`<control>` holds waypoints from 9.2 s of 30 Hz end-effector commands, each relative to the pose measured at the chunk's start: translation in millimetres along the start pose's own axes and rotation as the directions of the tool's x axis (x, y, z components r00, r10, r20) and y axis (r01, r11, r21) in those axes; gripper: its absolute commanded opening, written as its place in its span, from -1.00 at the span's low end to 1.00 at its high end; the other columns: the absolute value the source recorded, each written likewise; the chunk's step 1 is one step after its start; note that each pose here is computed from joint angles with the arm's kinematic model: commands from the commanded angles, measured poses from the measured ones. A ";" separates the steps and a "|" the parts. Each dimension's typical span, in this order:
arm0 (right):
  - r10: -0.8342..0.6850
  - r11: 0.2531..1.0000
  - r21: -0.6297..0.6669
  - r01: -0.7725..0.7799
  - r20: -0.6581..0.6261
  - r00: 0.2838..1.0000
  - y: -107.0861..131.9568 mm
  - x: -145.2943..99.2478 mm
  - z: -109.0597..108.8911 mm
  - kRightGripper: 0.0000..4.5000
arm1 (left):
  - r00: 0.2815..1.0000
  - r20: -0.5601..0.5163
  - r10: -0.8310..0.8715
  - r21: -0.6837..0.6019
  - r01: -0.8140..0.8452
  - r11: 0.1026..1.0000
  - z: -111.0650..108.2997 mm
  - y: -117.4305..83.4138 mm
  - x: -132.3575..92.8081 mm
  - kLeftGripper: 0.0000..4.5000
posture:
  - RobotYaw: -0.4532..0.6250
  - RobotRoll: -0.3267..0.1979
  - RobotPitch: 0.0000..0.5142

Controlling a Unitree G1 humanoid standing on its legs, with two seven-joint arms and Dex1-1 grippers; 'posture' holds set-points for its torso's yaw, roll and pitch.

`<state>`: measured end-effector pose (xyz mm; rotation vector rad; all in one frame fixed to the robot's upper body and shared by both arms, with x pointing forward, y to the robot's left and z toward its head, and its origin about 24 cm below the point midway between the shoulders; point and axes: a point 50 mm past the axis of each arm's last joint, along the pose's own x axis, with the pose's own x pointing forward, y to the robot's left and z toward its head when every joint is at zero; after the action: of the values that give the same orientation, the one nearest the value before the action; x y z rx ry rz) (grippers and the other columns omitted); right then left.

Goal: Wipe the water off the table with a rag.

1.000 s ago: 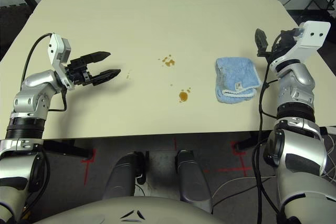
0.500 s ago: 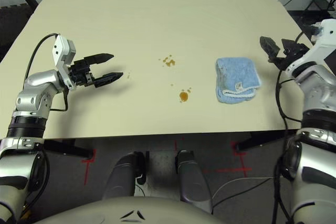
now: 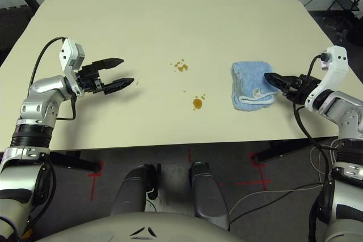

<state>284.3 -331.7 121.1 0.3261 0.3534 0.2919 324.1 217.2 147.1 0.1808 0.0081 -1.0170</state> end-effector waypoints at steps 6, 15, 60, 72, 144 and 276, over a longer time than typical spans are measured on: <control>0.034 0.999 -0.007 -0.034 -0.052 0.998 5.5 8.0 -15.5 0.99 | 1.000 -0.016 0.010 0.009 -0.010 1.000 -1.8 1.0 0.5 1.00 | -0.43 0.25 -0.39; 0.085 0.996 -0.016 -0.087 -0.085 0.993 18.7 20.9 -28.6 0.99 | 1.000 -0.019 0.013 0.012 -0.013 1.000 -1.6 1.7 1.9 1.00 | -0.43 0.25 -0.38; 0.284 0.958 -0.012 -0.285 -0.030 0.958 80.8 40.2 14.0 -0.97 | 0.999 -0.023 0.033 0.018 -0.033 0.999 -5.4 3.5 1.2 1.00 | -0.41 0.25 -0.43; 0.259 0.963 -0.029 -0.269 -0.192 0.947 85.9 27.3 -27.3 -0.97 | 0.999 -0.024 0.029 0.014 -0.029 0.999 -6.4 3.5 2.1 1.00 | -0.44 0.25 -0.40; 0.249 0.968 0.031 -0.248 -0.032 0.968 89.7 53.6 13.0 -0.97 | 0.999 -0.028 0.025 0.014 -0.024 1.000 -8.6 4.0 5.0 1.00 | -0.44 0.25 -0.40; -0.239 0.835 -0.536 0.126 -0.146 0.960 -15.1 22.4 91.8 0.98 | 0.992 -0.043 0.117 0.039 -0.116 0.993 -3.5 14.2 -9.0 1.00 | -0.41 0.25 -0.40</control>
<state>344.5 -354.8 176.7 -0.2721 0.5333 0.2563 329.8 227.8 142.1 0.2347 0.0348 -0.9308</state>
